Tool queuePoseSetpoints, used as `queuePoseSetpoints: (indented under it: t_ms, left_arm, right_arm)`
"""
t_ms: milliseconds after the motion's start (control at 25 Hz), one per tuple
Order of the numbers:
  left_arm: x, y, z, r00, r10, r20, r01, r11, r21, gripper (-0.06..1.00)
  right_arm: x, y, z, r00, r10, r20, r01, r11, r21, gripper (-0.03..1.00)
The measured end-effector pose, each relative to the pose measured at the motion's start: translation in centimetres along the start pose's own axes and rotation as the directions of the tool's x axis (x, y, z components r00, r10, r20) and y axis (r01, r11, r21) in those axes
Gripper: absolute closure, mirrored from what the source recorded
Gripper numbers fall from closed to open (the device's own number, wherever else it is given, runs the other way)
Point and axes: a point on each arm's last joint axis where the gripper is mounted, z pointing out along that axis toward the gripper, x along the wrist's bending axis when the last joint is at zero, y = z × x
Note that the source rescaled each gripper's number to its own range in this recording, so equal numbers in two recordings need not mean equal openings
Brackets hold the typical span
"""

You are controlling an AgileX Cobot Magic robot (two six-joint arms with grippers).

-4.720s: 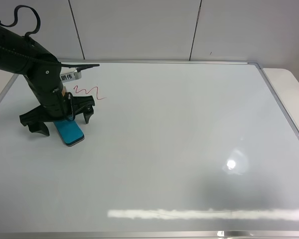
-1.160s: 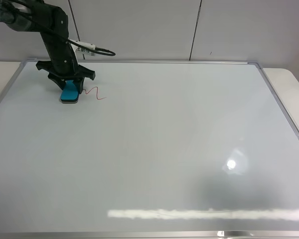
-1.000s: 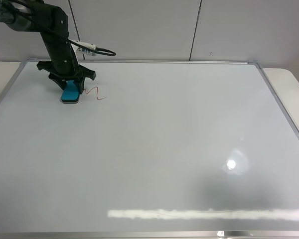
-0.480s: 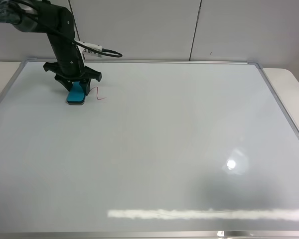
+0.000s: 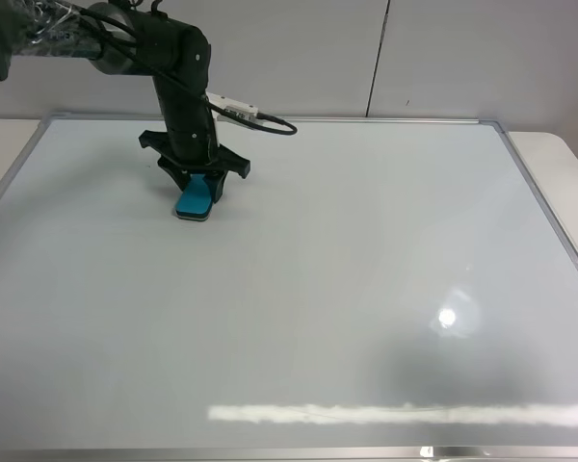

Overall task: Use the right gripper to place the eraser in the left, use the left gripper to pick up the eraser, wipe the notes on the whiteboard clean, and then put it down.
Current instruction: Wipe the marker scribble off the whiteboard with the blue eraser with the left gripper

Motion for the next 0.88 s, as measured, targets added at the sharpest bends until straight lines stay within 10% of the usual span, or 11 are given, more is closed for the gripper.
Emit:
queuePoseSetpoints:
  t_ms: [480, 880]
  left_arm:
    - [-1.4, -0.1, -0.1, 0.999, 0.007, 0.039, -0.007, 1.0, 0.002, 0.94]
    - [7.6, 0.7, 0.5, 0.992, -0.127, 0.016, 0.128, 0.989, -0.076, 0.94]
  right_arm:
    - [0.0, 0.0, 0.0, 1.0, 0.0, 0.0, 0.0, 1.0, 0.0, -0.03]
    - [0.0, 0.0, 0.0, 1.0, 0.0, 0.0, 0.0, 1.0, 0.0, -0.03]
